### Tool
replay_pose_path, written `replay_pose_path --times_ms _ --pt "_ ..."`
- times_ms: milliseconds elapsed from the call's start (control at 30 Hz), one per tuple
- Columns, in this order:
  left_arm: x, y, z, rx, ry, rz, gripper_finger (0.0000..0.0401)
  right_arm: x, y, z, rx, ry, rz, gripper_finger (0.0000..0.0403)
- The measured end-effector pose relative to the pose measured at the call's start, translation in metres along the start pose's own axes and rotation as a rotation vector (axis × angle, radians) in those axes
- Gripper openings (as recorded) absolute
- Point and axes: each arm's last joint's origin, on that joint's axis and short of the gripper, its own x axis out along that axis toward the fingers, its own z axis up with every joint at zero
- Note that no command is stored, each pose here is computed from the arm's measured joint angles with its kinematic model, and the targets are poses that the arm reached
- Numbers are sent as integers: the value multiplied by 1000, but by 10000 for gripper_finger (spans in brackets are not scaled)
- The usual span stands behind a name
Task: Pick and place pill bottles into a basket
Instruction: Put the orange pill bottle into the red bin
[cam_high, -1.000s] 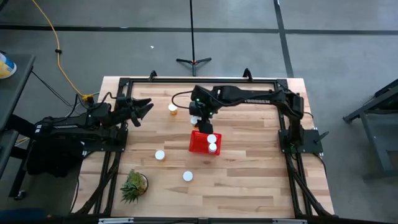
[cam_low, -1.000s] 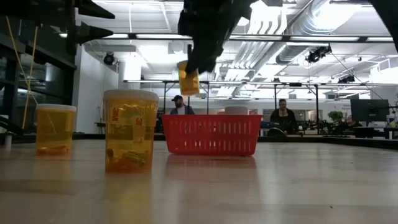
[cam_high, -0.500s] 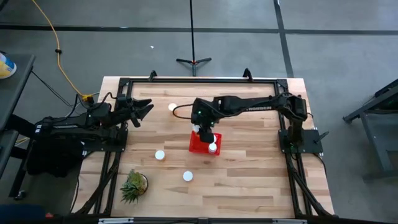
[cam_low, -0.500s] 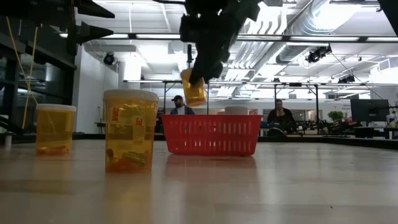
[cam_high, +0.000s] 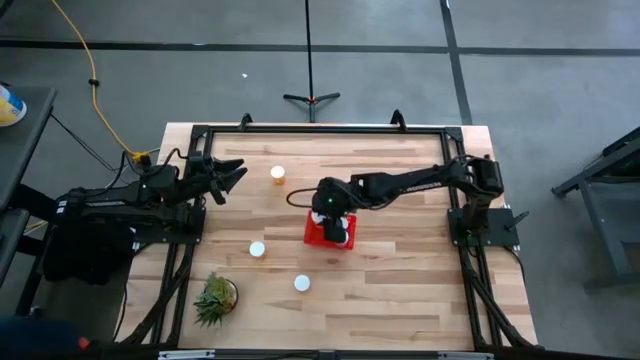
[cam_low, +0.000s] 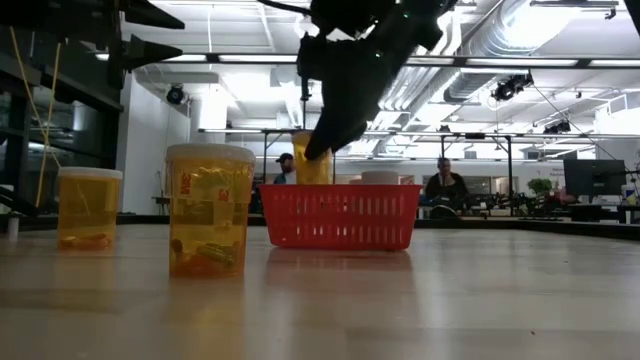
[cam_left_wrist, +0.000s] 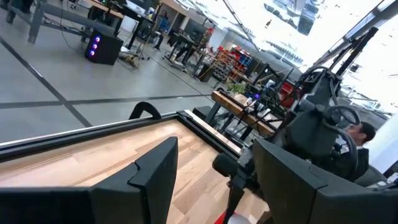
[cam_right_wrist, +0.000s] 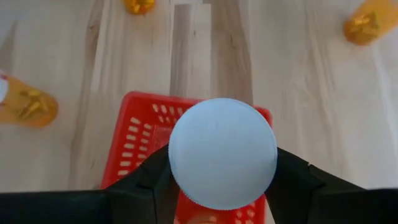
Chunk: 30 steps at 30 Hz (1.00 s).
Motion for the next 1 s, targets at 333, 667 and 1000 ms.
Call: replay_pose_path --times_ms 333,667,1000 --pt "0 0 0 -1 0 -1 246 15 -2 -19 52 -54 0 185" --pt "0 0 0 -1 3 -7 246 18 4 -22 36 -66 1 190" --pt "0 0 0 -1 3 -8 246 18 3 -22 12 -64 0 216"
